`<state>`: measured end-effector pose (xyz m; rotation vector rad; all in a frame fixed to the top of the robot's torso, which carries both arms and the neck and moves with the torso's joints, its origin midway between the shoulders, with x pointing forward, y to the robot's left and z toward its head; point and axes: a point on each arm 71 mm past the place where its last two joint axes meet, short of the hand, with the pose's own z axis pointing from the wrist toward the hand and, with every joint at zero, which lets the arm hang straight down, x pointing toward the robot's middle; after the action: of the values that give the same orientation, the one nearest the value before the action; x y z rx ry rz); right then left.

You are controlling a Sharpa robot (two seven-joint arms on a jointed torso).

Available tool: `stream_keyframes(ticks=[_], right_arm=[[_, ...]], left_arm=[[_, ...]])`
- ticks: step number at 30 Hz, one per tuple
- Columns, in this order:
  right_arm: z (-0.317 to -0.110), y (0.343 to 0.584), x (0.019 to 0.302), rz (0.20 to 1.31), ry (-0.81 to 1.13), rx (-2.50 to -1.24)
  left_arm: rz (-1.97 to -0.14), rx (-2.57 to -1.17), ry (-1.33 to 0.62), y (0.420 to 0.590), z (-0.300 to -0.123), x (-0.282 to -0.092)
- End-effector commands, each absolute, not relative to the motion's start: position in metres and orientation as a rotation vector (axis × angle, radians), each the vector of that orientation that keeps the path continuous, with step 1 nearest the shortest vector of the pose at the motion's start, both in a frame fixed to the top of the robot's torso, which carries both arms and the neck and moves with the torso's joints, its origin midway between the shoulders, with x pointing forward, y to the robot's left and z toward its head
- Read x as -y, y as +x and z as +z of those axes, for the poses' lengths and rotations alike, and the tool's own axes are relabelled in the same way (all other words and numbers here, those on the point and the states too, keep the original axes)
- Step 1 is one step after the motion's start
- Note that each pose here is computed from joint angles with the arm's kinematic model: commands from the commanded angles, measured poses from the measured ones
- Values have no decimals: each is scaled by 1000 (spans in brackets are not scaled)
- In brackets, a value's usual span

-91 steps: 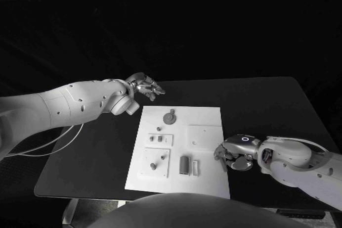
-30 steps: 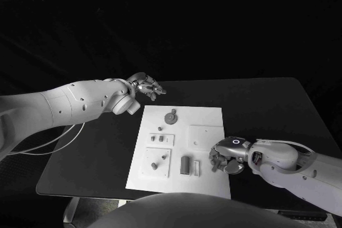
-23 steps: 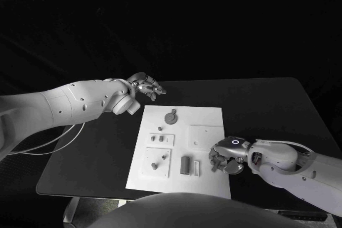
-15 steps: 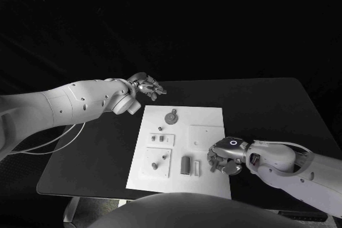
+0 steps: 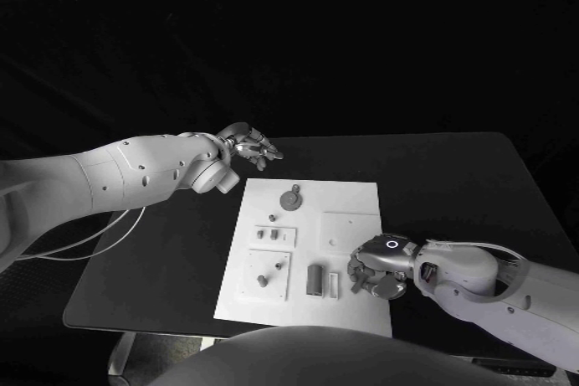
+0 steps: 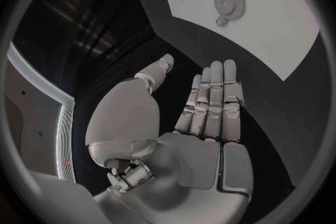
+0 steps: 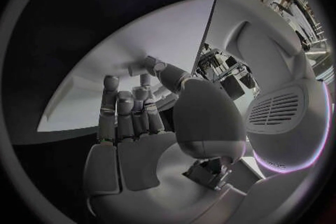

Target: Assemble the parts on the task board

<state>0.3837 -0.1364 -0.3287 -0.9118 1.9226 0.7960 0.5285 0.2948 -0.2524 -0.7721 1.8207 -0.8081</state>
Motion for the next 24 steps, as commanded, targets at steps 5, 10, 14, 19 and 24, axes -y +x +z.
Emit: stream_keyframes(ticks=[5, 10, 14, 19, 24], right_arm=[[-312, 387, 124, 804, -952, -1867], [-307, 386, 119, 818, -962, -1848], [-298, 386, 112, 841, -975, -1819], [-296, 384, 98, 876, -1003, -1806], [-298, 385, 89, 897, -1017, -1811]], left_arm=[[-820, -1825, -764, 529, -252, -293], [-818, -1823, -765, 529, -252, -294], [-818, -1824, -765, 529, -252, -294], [-823, -1826, -762, 529, -252, -292], [-824, -1827, -761, 529, -252, -291]])
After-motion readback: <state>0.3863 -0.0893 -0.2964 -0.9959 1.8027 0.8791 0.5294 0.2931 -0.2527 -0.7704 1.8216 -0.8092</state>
